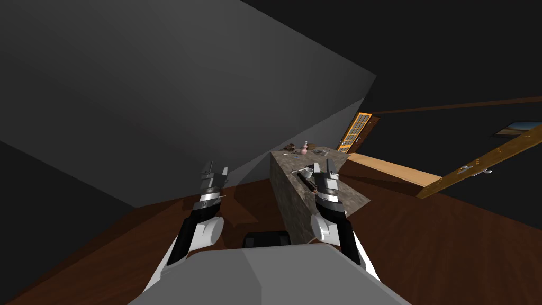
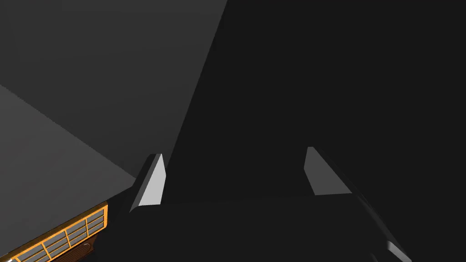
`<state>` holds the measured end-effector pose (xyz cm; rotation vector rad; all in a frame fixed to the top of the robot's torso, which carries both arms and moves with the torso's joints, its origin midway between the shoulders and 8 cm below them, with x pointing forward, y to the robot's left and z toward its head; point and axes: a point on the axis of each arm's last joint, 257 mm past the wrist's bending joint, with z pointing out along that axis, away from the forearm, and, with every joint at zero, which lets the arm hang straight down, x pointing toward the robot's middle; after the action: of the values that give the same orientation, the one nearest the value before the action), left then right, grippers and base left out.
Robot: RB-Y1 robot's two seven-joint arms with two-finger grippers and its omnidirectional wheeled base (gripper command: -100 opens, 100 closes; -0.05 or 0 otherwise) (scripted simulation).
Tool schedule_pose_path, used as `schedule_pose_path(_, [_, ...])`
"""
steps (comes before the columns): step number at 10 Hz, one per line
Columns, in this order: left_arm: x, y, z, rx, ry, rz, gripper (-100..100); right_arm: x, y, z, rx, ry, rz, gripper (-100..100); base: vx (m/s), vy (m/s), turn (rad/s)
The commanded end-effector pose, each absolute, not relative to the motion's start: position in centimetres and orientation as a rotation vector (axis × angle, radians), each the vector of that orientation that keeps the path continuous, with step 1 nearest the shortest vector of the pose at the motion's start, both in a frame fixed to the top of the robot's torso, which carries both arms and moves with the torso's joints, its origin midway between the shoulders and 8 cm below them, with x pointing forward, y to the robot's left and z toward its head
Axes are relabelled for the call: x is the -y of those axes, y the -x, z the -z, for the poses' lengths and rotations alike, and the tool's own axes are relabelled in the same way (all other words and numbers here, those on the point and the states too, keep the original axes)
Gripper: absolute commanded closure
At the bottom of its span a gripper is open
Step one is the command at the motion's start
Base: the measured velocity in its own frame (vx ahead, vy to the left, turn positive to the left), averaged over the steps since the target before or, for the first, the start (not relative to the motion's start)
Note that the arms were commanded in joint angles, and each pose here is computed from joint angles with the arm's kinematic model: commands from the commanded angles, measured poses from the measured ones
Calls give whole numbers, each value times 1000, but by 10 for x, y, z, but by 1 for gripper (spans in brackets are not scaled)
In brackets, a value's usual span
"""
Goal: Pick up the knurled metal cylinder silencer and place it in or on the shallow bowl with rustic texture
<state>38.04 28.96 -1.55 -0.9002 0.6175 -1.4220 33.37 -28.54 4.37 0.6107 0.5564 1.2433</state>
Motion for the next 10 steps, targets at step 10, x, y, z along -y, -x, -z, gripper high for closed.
schedule_pose_path(10, [-289, -380, 16, -617, 900, 1422, 0, 261, -337, 110, -1082, -703, -1191, -100, 72, 133, 5])
